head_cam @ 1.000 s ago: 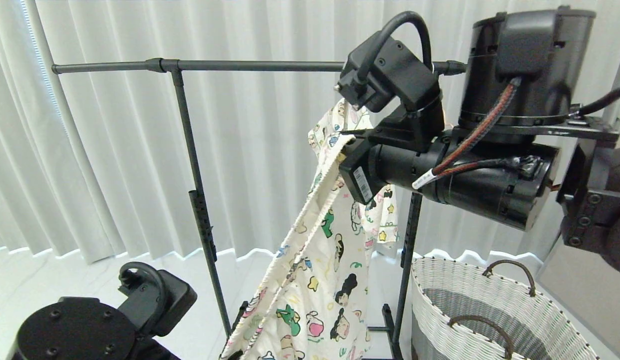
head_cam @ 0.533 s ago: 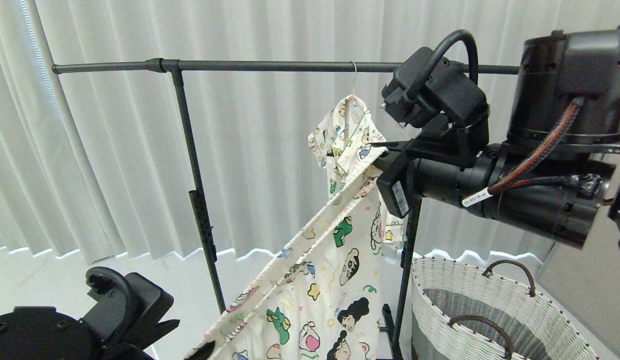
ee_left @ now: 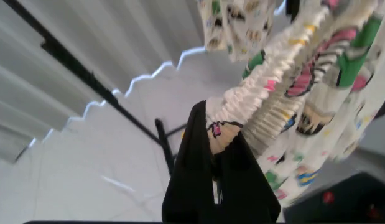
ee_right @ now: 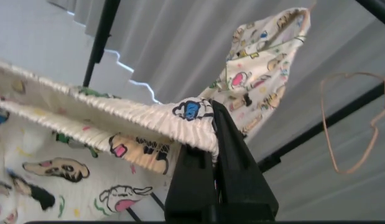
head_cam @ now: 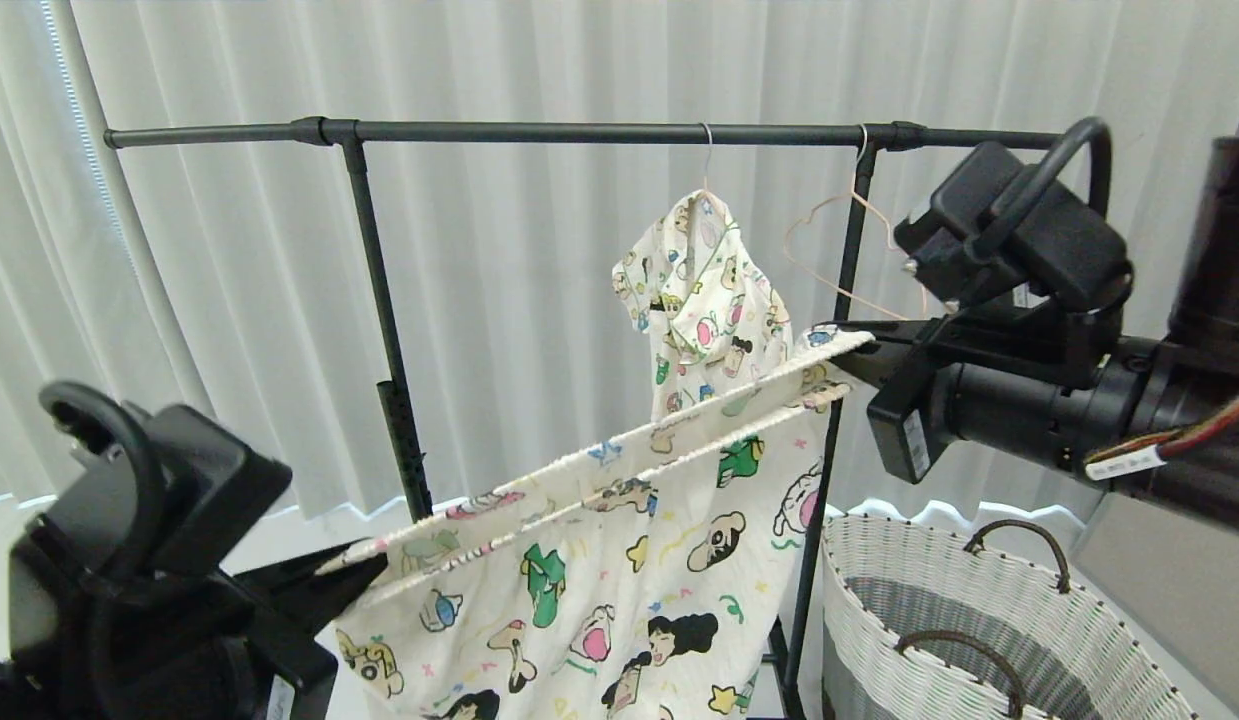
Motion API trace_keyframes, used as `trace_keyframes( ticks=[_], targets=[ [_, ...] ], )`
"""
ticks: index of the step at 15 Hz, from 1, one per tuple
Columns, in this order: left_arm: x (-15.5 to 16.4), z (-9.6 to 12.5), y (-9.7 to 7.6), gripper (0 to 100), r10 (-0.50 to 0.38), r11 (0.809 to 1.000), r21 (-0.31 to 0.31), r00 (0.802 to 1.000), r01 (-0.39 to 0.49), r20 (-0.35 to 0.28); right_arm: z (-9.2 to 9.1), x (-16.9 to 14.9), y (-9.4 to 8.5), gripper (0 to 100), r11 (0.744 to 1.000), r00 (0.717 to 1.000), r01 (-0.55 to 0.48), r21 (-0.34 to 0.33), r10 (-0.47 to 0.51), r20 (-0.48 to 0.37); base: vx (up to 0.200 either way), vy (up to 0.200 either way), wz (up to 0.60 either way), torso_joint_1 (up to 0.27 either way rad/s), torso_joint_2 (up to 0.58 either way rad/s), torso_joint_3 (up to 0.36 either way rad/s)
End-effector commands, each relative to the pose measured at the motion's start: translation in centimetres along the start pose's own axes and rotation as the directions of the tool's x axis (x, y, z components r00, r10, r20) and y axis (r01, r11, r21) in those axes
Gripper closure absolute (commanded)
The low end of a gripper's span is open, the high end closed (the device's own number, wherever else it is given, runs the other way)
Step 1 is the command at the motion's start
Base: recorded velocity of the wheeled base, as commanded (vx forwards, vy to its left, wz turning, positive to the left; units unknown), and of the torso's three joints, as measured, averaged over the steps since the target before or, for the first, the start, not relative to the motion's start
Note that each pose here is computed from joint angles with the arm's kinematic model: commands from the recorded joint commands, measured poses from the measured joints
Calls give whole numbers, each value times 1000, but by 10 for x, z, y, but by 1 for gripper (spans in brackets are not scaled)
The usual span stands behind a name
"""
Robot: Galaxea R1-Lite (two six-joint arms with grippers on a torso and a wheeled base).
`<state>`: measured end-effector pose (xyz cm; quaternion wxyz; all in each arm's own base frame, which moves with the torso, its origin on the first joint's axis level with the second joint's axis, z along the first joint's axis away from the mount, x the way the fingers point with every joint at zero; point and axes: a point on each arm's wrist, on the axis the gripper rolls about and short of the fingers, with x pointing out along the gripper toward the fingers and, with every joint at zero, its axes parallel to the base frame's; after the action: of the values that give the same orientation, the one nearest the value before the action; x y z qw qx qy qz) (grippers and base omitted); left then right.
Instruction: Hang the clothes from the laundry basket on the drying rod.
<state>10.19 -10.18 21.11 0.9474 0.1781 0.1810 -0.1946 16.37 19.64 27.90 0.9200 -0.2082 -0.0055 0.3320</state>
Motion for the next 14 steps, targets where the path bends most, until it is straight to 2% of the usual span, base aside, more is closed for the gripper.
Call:
trace_keyframes(
  ticks=[1,4,5,6,7,8,10,14],
  targets=[
    [-4,61,5,100,-2,999,-31,997,4,71,8,-12,-12,100,999,999,38,14,-38,39,0,0,0,0,0,0],
    [-14,129,14,100,5,995,-97,990,9,139,34,-17,-36,100,995,993,95,32,-96,64,0,0,0,0,0,0],
    [-17,138,16,100,4,994,-111,989,12,148,40,-18,-39,100,994,992,99,34,-102,68,0,0,0,0,0,0],
    [-28,164,15,100,-26,984,-167,980,59,196,59,-24,-51,100,992,989,116,43,-119,91,0,0,0,0,0,0],
    [-37,176,11,100,-60,969,-219,969,114,238,70,-27,-56,100,991,986,125,48,-129,107,0,0,0,0,0,0],
    [-44,181,9,100,-86,960,-239,964,148,253,80,-30,-61,100,990,982,133,54,-139,125,0,0,0,0,0,0],
    [-52,172,9,100,-115,965,-210,972,158,203,91,-36,-66,100,989,979,139,57,-145,140,0,0,0,0,0,0],
    [-49,170,4,100,-132,972,-167,974,163,186,93,-49,-69,100,989,980,138,57,-144,134,0,0,0,0,0,0]
  ],
)
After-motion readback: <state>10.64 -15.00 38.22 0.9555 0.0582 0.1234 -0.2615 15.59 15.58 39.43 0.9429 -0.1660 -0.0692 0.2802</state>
